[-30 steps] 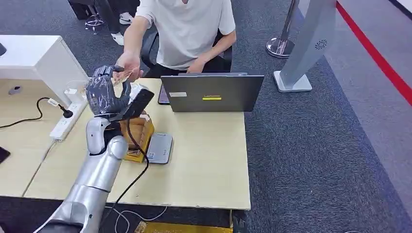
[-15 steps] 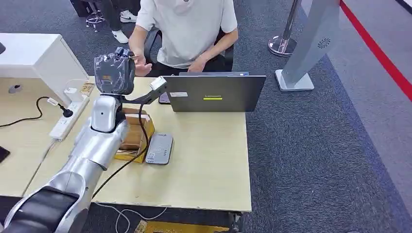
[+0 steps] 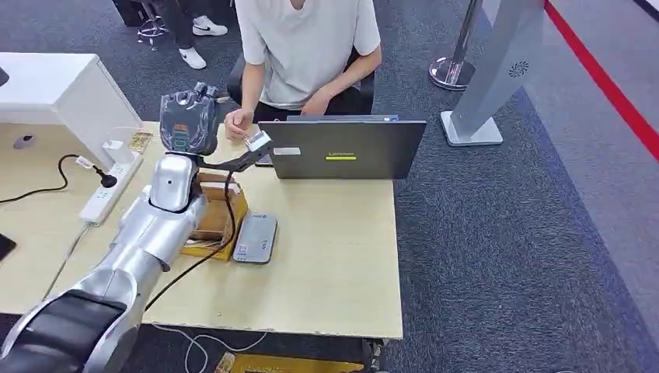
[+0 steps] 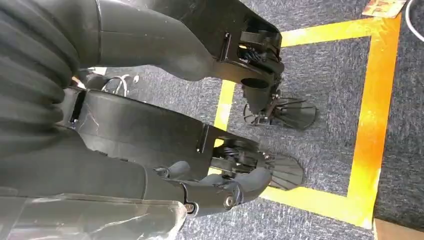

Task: Pass the card to the sensor for recognition and then transmit it.

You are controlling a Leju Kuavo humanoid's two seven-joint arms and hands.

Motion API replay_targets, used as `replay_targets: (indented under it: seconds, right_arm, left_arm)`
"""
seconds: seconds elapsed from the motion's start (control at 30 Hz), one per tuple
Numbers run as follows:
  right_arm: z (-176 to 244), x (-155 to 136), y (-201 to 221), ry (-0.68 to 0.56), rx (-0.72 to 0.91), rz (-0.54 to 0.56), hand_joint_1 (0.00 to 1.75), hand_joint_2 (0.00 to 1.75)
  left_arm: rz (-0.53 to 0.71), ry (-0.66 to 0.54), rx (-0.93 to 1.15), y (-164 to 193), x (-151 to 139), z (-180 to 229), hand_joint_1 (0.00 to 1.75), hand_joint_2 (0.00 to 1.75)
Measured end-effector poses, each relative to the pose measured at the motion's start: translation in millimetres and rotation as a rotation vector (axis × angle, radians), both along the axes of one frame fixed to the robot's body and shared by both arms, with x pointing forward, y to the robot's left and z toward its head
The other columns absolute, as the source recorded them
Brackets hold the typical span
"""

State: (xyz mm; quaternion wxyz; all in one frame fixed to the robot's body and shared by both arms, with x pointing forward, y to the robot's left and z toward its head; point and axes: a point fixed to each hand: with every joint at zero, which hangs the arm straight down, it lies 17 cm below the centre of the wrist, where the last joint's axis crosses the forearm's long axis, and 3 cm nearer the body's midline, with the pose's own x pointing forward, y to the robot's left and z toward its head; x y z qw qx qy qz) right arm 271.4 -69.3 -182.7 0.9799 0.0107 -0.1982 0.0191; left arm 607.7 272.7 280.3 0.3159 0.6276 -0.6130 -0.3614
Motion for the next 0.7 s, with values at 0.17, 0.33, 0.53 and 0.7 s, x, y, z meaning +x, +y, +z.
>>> replay_targets:
  seconds: [0.17, 0.33, 0.53, 0.7]
  right_arm:
    - [0.5, 2.7, -3.2, -0.017, -0.011, -0.018, 0.00, 1.75]
    - [0.6, 4.4, -5.5, -0.037, -0.010, -0.042, 0.00, 1.75]
    - [-0.1, 5.2, -10.4, -0.046, -0.017, -0.078, 0.00, 1.75]
    - [-0.5, 5.5, -13.2, -0.050, -0.022, -0.095, 0.00, 1.75]
  left_arm:
    - [-0.049, 0.095, -0.050, -18.1, -18.7, -42.3, 1.75, 1.75]
    - [-0.119, 0.161, -0.086, -46.1, -72.2, -91.9, 1.75, 1.75]
    - [-0.187, 0.186, -0.094, -62.8, -141.3, -125.3, 1.75, 1.75]
    - [-0.212, 0.236, -0.089, -67.8, -175.6, -140.5, 1.75, 1.75]
